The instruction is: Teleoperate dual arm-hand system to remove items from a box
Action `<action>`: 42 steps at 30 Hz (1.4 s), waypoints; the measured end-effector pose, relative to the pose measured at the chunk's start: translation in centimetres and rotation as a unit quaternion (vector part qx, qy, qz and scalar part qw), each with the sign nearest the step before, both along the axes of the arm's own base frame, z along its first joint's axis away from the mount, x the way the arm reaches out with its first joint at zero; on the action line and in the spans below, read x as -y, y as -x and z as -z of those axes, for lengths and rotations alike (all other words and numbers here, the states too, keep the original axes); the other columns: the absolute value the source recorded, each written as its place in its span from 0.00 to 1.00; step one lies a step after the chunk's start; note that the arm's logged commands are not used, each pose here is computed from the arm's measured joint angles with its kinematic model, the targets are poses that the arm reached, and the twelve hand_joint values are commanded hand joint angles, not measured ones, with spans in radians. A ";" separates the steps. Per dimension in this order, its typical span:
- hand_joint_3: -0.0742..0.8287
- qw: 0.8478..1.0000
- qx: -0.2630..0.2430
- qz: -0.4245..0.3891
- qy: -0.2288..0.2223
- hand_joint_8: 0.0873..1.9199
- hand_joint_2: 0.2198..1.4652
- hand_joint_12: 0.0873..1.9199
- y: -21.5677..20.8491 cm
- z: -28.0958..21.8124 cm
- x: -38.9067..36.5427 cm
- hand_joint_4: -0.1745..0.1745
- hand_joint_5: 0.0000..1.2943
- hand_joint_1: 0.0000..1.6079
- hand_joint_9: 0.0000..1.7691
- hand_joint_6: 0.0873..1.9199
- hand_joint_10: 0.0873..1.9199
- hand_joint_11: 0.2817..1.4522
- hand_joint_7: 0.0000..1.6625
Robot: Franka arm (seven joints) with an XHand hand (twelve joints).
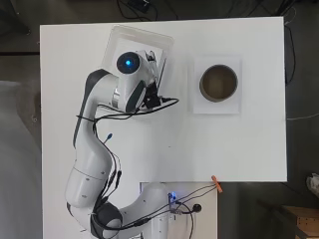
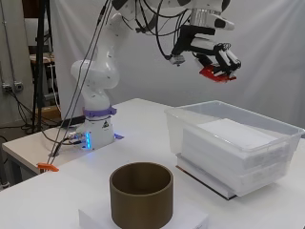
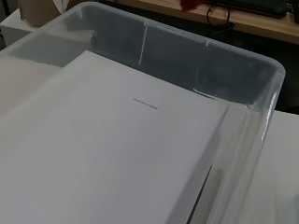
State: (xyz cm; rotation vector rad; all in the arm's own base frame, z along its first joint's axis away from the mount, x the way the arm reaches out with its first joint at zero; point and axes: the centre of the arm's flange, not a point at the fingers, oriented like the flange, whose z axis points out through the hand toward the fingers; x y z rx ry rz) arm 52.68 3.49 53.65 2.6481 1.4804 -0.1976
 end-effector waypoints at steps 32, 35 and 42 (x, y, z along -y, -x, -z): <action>0.08 0.992 -0.033 0.121 -0.031 0.93 0.84 0.85 3.6 8.7 31.2 1.00 0.53 0.54 0.57 0.73 0.97 0.33 0.45; 0.09 0.986 -0.045 0.155 -0.037 0.87 0.85 0.82 3.6 8.8 32.0 0.64 0.51 0.61 0.56 0.71 0.93 0.32 0.45; 0.08 0.976 -0.046 0.209 -0.041 0.97 0.87 0.85 1.7 10.7 30.6 1.00 0.49 0.52 0.58 0.78 1.00 0.35 0.43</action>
